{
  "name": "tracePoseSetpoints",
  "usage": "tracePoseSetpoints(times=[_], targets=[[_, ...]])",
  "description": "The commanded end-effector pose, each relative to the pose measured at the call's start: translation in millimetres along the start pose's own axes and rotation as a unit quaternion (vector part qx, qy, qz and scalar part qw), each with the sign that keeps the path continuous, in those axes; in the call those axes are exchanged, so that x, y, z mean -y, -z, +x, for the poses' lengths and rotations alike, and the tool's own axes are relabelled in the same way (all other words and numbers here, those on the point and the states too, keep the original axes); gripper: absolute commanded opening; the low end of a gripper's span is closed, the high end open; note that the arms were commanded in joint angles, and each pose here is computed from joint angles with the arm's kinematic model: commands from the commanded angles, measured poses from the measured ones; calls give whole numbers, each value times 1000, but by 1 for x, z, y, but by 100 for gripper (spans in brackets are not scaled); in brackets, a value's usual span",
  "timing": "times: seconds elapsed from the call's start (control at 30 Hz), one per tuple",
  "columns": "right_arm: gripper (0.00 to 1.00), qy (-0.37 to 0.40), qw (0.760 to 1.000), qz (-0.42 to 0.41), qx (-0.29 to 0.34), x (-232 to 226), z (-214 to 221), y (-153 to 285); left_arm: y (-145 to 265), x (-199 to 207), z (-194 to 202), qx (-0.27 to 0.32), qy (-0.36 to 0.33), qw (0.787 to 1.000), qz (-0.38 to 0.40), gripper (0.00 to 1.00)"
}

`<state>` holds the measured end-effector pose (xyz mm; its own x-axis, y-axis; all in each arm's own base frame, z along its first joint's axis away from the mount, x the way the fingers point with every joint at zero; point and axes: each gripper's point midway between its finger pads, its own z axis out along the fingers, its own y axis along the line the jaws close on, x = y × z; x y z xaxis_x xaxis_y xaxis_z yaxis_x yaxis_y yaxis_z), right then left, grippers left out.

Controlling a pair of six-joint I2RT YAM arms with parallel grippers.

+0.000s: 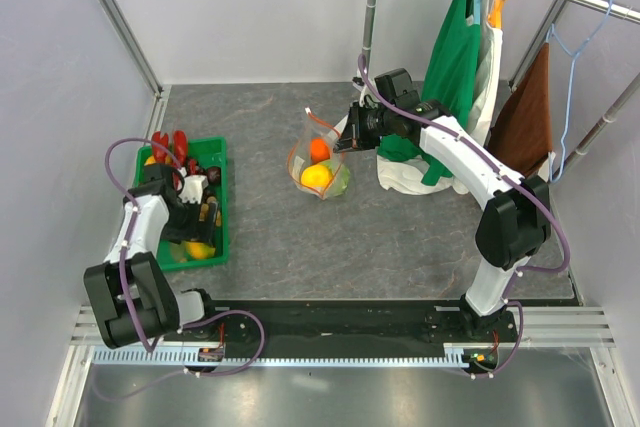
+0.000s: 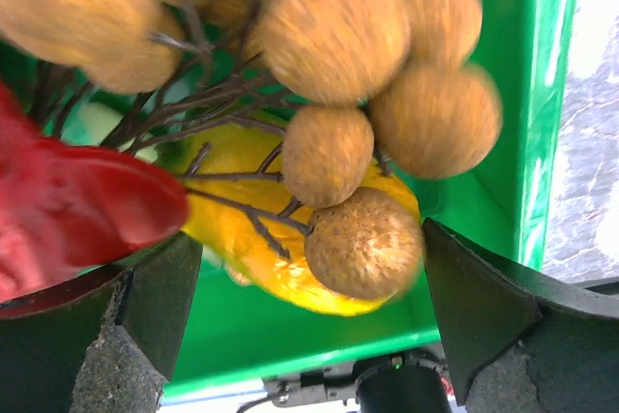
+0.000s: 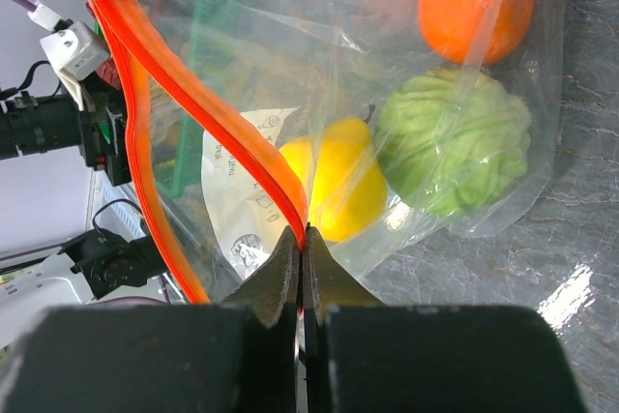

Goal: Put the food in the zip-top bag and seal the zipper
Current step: Pick up the fake fruit from the bin, then place the fake fruit in the zipper food storage bag.

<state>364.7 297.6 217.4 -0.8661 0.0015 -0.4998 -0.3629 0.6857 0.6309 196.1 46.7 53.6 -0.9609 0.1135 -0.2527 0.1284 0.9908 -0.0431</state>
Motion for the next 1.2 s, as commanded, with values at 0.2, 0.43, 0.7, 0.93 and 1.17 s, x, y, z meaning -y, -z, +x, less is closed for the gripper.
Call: tracePoseSetpoints(times=[0.2, 0.43, 0.7, 0.93, 1.17], targets=[[0, 25, 999, -14, 26, -13, -14, 10, -30, 4, -15, 1, -7, 999, 37, 100], [0, 30, 999, -14, 30, -15, -16, 13, -3, 12, -23, 34, -23, 998, 49, 76], [0, 29, 999, -16, 31, -16, -17, 14, 42, 12, -17, 23, -43, 998, 28, 46], [0, 32, 999, -18, 33, -18, -17, 16, 67, 16, -1, -14, -52, 998, 34, 41], [0, 30, 999, -19, 31, -18, -17, 14, 117, 43, -30, 89, -108, 987, 81, 45]])
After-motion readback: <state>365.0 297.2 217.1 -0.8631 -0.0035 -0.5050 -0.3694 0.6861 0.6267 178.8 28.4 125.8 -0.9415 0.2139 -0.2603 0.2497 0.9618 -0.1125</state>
